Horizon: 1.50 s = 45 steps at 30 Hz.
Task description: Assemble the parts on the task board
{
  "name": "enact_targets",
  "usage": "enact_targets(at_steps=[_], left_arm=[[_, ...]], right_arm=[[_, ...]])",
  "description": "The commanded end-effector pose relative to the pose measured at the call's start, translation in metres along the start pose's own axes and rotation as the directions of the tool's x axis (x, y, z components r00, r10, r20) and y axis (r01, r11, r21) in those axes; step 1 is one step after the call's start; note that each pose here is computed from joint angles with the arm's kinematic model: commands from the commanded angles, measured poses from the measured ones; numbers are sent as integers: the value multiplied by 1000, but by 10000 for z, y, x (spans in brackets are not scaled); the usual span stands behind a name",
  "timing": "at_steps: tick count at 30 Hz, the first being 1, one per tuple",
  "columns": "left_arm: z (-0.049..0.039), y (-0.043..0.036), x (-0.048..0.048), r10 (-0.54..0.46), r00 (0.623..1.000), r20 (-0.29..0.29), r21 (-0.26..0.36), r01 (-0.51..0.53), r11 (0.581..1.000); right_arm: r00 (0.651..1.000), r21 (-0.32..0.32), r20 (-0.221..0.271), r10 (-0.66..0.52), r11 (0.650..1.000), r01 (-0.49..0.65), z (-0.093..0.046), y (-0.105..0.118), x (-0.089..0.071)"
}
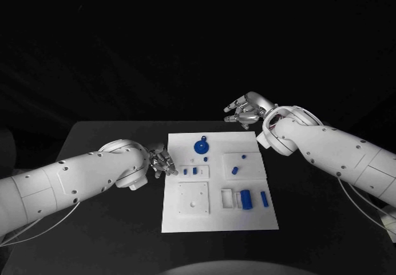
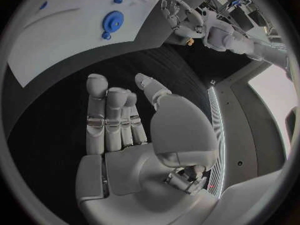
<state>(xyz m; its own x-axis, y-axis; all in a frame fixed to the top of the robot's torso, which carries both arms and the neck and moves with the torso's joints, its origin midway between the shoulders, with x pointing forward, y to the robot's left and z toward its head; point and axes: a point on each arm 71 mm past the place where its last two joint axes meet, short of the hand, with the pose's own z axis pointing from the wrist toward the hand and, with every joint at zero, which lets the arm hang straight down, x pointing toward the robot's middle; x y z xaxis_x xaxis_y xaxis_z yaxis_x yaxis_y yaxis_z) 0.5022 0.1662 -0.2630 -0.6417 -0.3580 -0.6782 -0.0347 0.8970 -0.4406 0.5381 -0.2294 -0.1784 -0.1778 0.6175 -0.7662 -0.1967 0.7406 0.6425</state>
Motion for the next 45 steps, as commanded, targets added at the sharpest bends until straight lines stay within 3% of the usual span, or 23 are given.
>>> enact_targets(at_steps=[1,6,11,17,23,29,37,45], left_arm=[[-94,-189,-135,-94,995,43,196,84,977],[-184,-395,-335,-122,973,194,388,38,921],[-174,-613,-383,-61,954,294,498,-99,861],[-69,-817,-339,41,927,373,536,-251,806],[72,-962,-230,164,893,420,528,-387,756],[222,-1003,-88,280,863,420,497,-477,724],[394,-967,116,413,825,387,455,-560,692],[475,-932,213,447,807,386,440,-587,680]], right_arm=[[1000,-9,5,8,1000,-8,-1,-20,-11],[999,-9,22,32,999,-32,9,-56,-28],[998,-19,37,59,998,-59,19,-71,-37],[995,-41,40,87,996,-85,34,-53,-23],[994,-54,42,99,994,-97,47,-23,-4],[993,-62,46,106,993,-103,56,9,13],[993,-71,50,110,992,-107,67,47,25],[992,-76,53,112,991,-107,70,71,20]])
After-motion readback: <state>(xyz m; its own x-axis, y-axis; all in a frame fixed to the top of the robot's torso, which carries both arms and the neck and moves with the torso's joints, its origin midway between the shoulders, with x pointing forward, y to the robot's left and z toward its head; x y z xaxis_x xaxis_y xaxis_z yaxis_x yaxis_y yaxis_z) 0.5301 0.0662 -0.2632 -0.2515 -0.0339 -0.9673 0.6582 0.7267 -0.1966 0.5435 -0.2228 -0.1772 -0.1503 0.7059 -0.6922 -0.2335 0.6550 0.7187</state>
